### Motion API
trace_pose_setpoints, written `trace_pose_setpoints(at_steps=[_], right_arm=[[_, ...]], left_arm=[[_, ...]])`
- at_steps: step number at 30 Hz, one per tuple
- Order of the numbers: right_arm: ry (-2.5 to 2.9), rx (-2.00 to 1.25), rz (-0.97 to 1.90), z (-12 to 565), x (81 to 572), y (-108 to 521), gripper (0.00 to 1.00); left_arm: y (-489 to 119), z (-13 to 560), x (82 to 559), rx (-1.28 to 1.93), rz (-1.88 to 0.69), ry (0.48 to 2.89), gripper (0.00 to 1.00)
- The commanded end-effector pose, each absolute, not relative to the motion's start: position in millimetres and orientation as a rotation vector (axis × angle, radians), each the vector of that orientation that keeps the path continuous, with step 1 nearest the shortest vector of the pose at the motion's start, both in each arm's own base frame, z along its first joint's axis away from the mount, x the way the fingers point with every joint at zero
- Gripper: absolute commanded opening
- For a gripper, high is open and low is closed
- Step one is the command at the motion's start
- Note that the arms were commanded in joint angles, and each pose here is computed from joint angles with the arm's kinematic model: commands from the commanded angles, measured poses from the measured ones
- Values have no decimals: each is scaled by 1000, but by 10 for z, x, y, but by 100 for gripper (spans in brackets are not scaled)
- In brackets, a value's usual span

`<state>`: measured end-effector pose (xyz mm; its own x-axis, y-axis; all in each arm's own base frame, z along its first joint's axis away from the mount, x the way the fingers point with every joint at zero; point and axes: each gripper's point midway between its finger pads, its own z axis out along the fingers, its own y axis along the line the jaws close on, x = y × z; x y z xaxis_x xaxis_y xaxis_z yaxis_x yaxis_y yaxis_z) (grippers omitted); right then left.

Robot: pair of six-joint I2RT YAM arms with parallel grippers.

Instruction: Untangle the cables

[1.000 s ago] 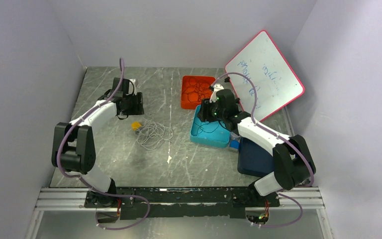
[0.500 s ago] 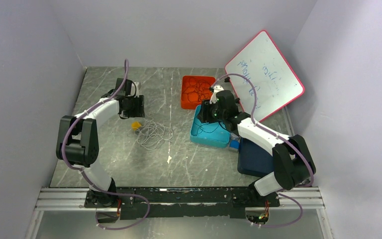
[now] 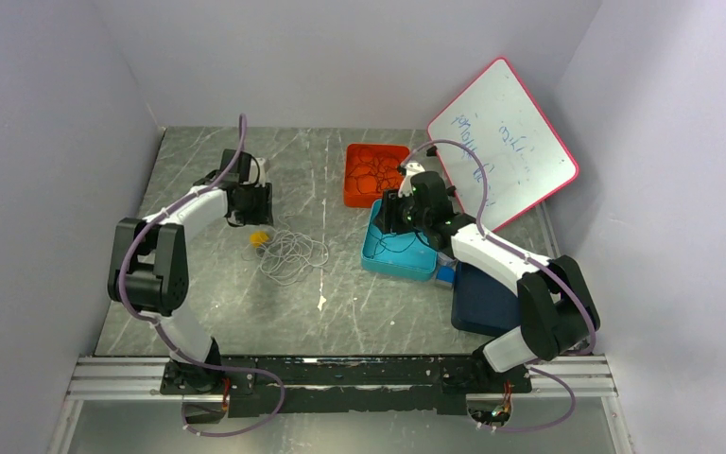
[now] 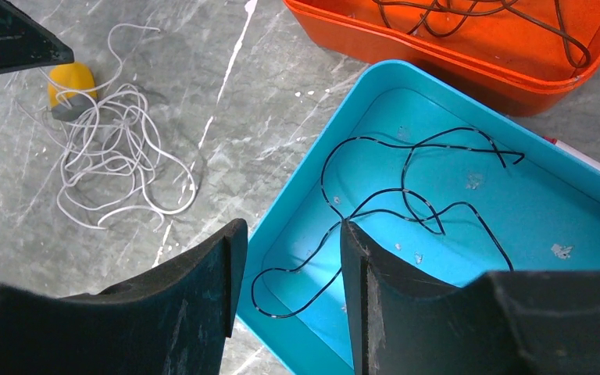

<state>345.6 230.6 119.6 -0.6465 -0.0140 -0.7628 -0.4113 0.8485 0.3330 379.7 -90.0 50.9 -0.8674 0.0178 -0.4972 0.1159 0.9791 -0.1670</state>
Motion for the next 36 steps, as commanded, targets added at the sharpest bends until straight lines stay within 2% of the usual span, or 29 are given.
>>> trace_pose_setpoints(at_steps=[1,7,11,20,28,36], right_arm=[[2207,-306,623,1154,3462,2302,51],[2206,-308,631,1155,3468,2318,51],[2207,-307,643,1144,3459,2332,51],[2206,-310,653,1141,3450,2343,51],[2202,-307,653,1169,3448,2340,51],[2201,-307,645,1162,3441,2323,51]], left_arm=[[-953,861,3889,128,-306,2504,47],[-950,1072,3805,118,-322,2461,61],[-935,1001,3666,128,-325,2492,63],[-820,747,3515,171,-248,2583,61],[-773,643,3668,172,-194,2603,59],[-842,681,3842,177,-226,2564,47]])
